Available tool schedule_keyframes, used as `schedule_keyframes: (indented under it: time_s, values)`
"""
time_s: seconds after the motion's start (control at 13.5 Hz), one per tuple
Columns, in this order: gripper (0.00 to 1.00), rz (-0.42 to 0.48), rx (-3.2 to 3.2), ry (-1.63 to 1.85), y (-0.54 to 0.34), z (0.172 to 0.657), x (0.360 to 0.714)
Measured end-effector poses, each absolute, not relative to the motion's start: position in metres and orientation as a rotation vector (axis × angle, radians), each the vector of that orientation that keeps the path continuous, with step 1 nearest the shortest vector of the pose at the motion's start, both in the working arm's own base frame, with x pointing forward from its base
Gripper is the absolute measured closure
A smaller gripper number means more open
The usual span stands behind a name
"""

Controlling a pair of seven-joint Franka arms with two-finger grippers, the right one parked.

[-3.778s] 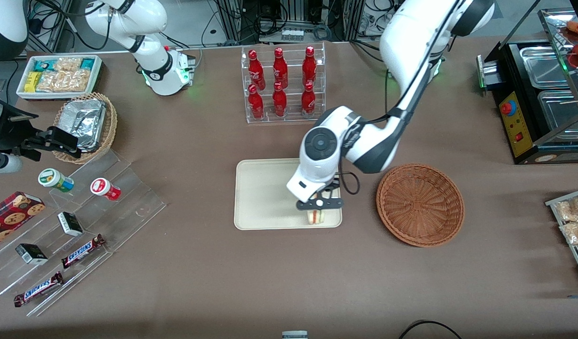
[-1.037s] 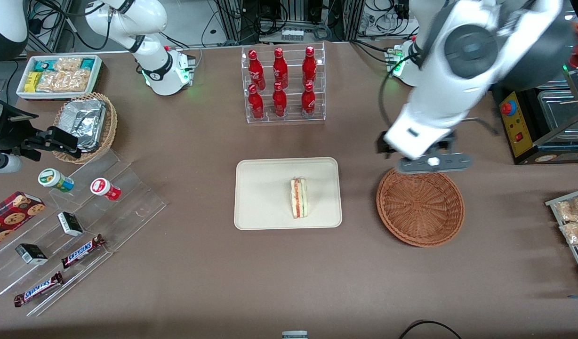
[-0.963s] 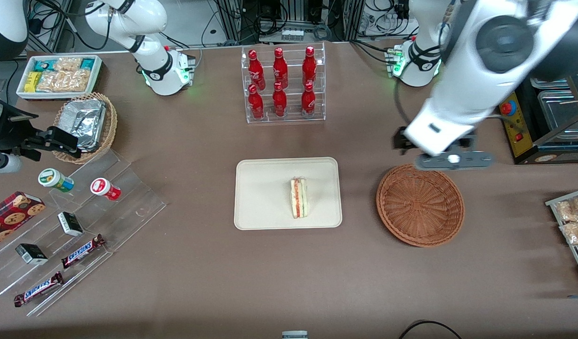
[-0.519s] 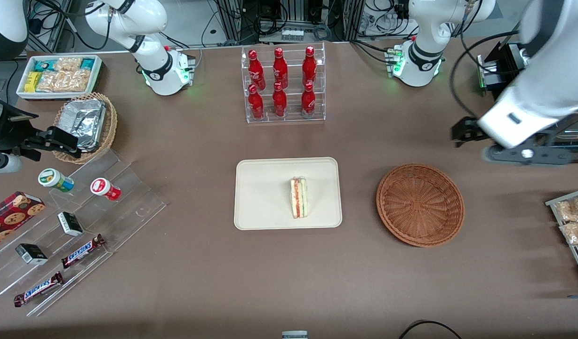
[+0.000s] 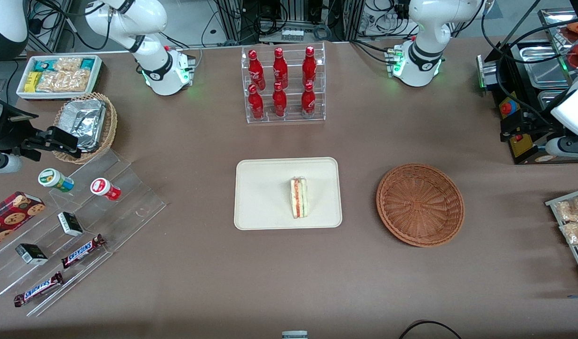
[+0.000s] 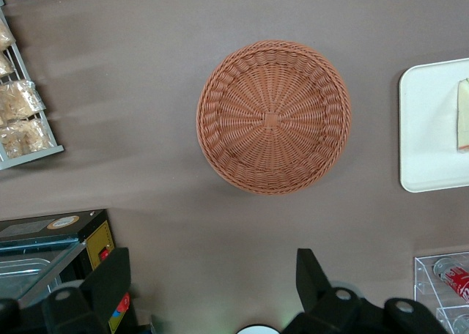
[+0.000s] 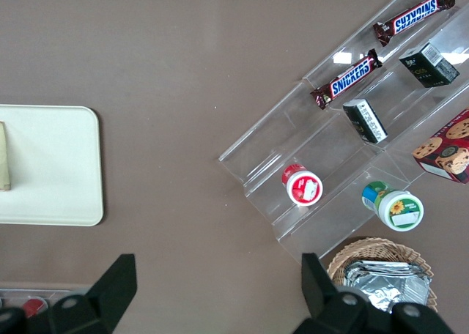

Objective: Place sandwich from basket to tray

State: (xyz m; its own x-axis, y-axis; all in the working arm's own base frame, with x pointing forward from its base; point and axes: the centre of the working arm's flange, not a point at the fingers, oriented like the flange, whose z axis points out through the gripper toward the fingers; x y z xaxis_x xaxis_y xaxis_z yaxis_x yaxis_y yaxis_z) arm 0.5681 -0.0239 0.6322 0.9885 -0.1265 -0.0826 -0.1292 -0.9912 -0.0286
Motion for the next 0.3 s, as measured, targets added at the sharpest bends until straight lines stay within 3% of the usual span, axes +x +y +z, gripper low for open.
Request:
schedule_keyframes:
  time_s: [0.3]
  values:
    - [0.0,0.135,-3.098,0.202,-0.0246,0.6289,0.5686]
